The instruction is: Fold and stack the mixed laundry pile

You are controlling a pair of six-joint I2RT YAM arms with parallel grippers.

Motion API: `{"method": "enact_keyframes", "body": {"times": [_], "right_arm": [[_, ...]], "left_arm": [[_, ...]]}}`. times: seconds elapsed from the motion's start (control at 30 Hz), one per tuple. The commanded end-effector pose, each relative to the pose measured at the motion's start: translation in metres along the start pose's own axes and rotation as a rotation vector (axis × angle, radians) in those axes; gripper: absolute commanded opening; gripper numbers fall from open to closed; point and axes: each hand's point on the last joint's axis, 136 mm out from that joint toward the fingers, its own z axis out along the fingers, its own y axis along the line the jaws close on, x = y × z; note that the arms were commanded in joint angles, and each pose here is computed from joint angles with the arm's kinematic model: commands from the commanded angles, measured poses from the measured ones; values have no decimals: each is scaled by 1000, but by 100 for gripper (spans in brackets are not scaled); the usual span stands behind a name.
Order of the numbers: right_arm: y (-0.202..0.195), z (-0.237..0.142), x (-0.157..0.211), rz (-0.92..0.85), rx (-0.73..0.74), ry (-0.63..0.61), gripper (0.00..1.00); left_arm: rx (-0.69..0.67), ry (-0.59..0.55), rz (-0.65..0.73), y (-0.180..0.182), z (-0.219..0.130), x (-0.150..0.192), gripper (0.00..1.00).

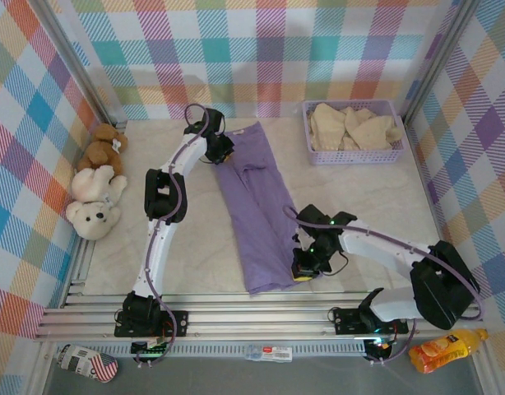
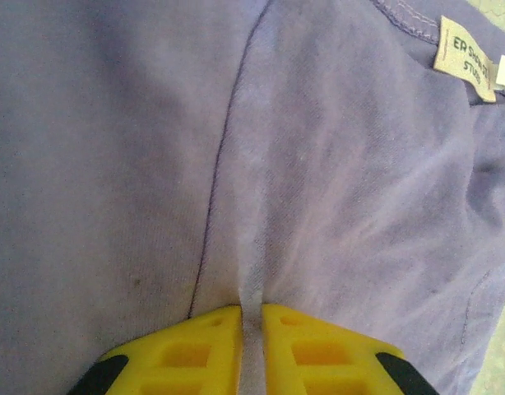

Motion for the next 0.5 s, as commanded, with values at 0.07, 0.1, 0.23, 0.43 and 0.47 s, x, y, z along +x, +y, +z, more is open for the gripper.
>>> {"method": "enact_keyframes", "body": {"times": [0.07,0.1,0.23,0.43,0.47], "right_arm": [[-24,15,31,136,49,106,7],[-24,15,25,136,64,92,11],[-21,0,1,115,140,5,34],[-2,-36,-29,29,162,-147,49],[1,-39,-34,18,161,-157,49]], "left_arm": [[-86,25,-50,35,32,4,18],[-78,32,-49,33,32,5,22],[-36,64,-41,22,26,10,59],[64,77,31,-12,-13,8,81],[72,69,50,-17,-21,6,82]]}}
